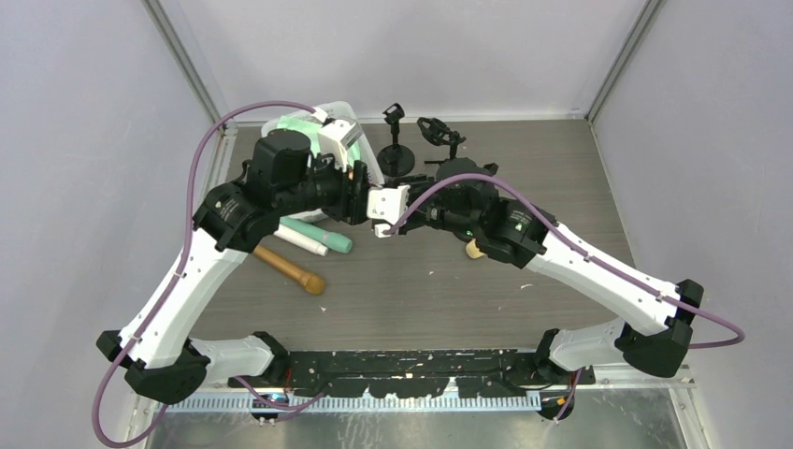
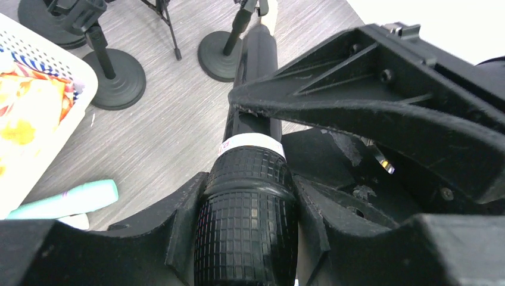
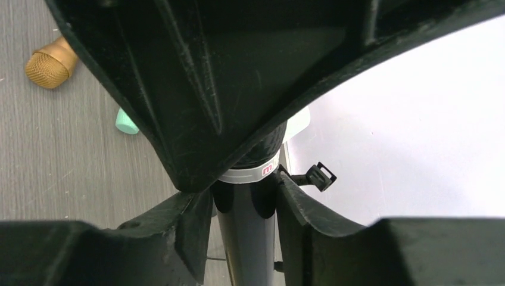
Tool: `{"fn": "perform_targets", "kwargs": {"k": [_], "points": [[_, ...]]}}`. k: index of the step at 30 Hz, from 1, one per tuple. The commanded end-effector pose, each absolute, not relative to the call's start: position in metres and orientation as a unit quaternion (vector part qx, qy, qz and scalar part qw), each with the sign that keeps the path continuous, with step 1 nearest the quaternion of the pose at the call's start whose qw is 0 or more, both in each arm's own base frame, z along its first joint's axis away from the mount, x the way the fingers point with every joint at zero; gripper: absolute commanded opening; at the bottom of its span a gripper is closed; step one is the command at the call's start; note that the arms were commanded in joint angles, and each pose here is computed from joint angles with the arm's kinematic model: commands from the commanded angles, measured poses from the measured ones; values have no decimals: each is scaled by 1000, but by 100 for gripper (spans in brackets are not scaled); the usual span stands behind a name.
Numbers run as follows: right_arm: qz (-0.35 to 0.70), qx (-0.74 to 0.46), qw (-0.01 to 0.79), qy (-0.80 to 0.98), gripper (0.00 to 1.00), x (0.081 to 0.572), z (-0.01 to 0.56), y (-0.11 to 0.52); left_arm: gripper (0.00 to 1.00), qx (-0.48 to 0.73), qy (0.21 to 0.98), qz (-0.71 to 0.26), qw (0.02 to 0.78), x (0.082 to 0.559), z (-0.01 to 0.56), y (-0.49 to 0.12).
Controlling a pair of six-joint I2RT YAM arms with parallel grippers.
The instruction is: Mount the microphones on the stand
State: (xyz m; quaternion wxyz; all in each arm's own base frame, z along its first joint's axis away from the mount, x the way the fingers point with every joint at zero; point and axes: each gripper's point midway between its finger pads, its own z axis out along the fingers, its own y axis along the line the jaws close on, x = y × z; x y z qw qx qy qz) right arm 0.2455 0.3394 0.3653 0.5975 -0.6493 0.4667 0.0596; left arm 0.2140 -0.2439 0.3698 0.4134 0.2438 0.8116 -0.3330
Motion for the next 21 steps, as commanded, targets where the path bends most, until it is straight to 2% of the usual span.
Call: {"fn": "perform_targets", "kwargs": {"k": [1,4,5,7,11,12,16,21], "points": [[79,-606,650,452,41,246,389,348,14,257,776,-357,453,208,400,-244],[90,-583,660,466,33,247,389,347,36,254,768,-360,465,207,406,-242],[94,-574,661,475,31,248,386,346,49,252,762,-362,474,207,411,-242],[96,-550,672,488,27,251,390,341,68,245,753,-367,487,205,418,-239],[112,-485,693,521,23,256,390,332,96,230,725,-379,526,202,438,-233],[112,-473,697,527,23,258,389,329,99,228,716,-383,537,200,444,-231],[153,-338,726,580,18,269,402,314,100,212,682,-388,583,197,461,-220],[272,-151,738,599,17,268,442,299,100,201,650,-388,622,192,468,-209]]}}
